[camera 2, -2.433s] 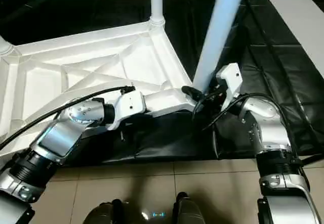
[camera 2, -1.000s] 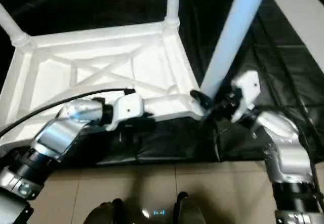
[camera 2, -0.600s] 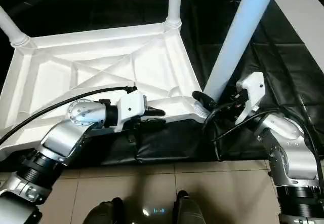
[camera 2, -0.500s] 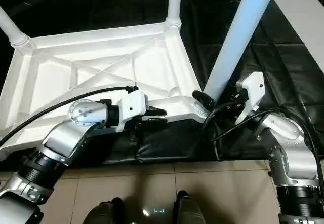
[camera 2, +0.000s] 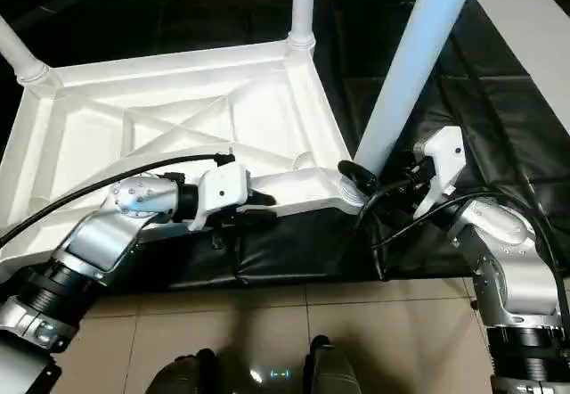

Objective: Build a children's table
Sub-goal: Rotate leg to tighten

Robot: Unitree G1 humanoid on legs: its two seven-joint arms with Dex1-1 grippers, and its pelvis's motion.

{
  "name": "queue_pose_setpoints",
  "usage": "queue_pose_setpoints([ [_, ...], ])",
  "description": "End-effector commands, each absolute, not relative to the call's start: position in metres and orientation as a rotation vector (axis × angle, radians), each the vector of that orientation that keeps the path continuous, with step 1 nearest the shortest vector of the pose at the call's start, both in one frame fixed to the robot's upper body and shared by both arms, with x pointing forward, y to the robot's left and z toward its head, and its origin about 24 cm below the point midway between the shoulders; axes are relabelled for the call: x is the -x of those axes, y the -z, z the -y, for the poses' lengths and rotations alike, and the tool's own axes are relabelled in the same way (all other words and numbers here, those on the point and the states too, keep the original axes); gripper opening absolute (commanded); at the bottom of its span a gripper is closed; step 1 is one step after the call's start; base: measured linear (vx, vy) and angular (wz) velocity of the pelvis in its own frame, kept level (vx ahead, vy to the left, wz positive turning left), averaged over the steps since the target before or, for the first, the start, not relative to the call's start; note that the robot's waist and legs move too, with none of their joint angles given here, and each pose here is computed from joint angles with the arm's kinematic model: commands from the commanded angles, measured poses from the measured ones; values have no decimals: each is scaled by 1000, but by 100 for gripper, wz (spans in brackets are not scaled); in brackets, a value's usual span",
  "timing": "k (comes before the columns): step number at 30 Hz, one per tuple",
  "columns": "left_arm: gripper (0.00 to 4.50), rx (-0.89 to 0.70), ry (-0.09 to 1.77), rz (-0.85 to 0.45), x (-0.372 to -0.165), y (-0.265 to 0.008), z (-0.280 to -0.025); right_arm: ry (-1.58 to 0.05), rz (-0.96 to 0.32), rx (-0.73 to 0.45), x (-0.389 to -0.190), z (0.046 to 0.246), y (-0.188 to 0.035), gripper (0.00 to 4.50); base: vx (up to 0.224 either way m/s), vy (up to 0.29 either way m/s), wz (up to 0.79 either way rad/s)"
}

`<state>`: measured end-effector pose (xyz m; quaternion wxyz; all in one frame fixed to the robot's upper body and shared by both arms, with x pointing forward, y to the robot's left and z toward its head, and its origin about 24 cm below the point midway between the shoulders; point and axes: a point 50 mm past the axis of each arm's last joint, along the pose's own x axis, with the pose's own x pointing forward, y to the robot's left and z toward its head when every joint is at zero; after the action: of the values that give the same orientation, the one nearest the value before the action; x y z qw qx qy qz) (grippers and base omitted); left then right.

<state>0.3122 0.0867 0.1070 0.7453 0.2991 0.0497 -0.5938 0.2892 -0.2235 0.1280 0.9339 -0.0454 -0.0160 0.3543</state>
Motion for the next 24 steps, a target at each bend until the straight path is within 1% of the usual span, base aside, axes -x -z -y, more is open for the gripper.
queue_pose_setpoints([
  [1,69,-668,1299,-187,-310,-94,-94,-733,34,120,-290,224,-131,344,0,0,0],
  [4,55,-668,1311,-219,-308,-89,-93,-732,34,126,-290,224,-131,344,0,0,0],
  [5,41,-657,1304,-218,-308,-88,-91,-726,39,124,-290,223,-132,344,0,0,0],
  [6,41,-657,1304,-218,-308,-88,-91,-726,39,124,-290,223,-132,344,0,0,0],
  [7,25,-636,1298,-209,-308,-88,-88,-725,41,120,-290,223,-132,344,0,0,0],
  [9,11,-598,1301,-173,-308,-91,-80,-725,41,118,-291,222,-131,344,0,0,0],
  [13,5,-608,1315,-176,-306,-90,-76,-731,38,120,-291,220,-130,344,0,0,0],
  [15,5,-629,1325,-190,-305,-87,-76,-716,38,140,-294,219,-130,344,0,0,0],
  [20,5,-652,1327,-194,-305,-85,-76,-678,19,198,-300,226,-130,344,0,0,0],
  [22,5,-659,1328,-196,-304,-84,-77,-718,-19,210,-300,228,-127,344,0,0,0],
  [24,0,-660,1328,-197,-304,-84,-77,-747,-30,197,-301,228,-125,316,0,0,0],
])
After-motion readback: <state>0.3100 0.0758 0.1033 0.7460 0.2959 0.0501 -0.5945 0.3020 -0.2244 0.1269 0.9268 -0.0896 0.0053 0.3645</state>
